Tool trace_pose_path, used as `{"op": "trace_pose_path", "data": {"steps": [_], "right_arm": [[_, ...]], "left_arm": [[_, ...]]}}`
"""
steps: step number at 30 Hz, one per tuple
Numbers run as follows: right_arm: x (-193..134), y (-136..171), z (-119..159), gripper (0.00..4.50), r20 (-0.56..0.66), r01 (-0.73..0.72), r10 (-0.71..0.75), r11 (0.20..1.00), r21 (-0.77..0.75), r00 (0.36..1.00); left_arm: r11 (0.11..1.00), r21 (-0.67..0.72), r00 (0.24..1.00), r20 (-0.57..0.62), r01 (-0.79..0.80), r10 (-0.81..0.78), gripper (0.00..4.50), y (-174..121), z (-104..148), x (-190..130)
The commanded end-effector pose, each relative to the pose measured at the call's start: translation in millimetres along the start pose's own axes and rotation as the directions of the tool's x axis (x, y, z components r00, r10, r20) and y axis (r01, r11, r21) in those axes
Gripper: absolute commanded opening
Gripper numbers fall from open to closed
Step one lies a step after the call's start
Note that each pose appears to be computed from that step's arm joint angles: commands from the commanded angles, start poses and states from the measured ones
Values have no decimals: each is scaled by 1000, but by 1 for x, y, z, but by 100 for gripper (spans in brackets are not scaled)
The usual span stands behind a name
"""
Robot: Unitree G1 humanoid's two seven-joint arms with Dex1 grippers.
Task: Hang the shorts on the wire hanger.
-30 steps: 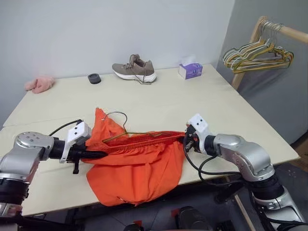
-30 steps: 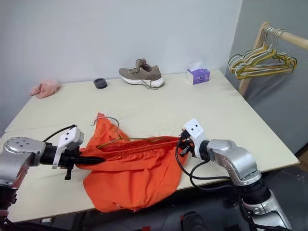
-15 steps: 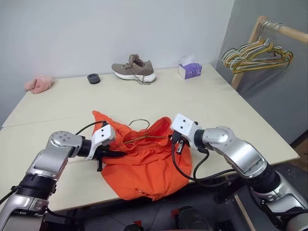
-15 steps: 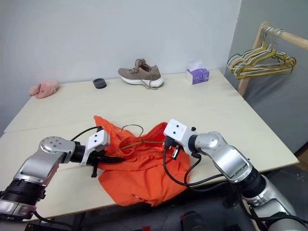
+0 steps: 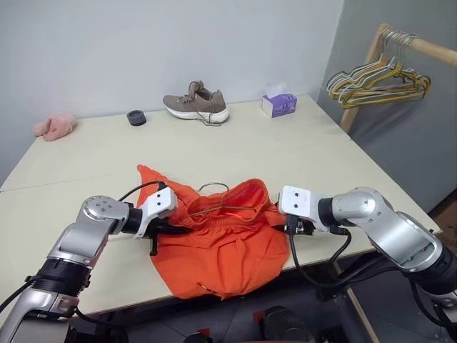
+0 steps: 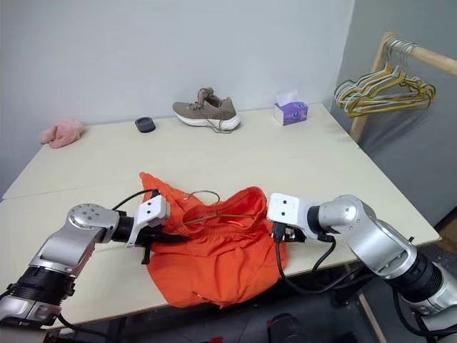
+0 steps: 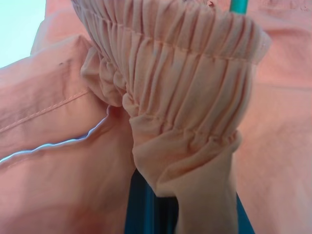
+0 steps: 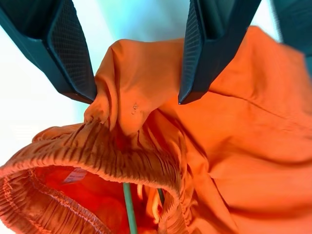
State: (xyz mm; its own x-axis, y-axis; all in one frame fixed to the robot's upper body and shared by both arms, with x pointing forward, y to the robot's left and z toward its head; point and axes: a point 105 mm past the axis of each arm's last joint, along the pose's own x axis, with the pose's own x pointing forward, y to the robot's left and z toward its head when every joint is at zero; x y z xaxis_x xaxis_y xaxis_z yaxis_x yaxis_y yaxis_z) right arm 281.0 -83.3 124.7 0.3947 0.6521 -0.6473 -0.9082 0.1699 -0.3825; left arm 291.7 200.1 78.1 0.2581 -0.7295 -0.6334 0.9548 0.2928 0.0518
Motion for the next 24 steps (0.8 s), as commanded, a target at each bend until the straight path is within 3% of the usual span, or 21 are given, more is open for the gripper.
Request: {"op": "trace_pose_path", "data": {"steps": [1,10,16,23,24], "right_arm": [[2,-9,5,280,22,27,-27,1000,11,999],[31,-19,4,280,-7,-30,29,998,-62,1000],[24,-32,6,280,12,-28,29,998,-59,1000],[35,-17,9,280,17,-101,103,992,-74,995],[39,-13,9,263,10,-122,123,989,-87,992]], "left_arm": [[999,54,1000,12,1,-1,0,0,10,0],[998,68,1000,5,16,-16,0,-2,13,0],[998,65,1000,8,8,-8,0,-3,13,-2],[998,64,999,30,18,-20,0,-6,17,2],[998,66,999,39,24,-26,0,-6,19,3]]}}
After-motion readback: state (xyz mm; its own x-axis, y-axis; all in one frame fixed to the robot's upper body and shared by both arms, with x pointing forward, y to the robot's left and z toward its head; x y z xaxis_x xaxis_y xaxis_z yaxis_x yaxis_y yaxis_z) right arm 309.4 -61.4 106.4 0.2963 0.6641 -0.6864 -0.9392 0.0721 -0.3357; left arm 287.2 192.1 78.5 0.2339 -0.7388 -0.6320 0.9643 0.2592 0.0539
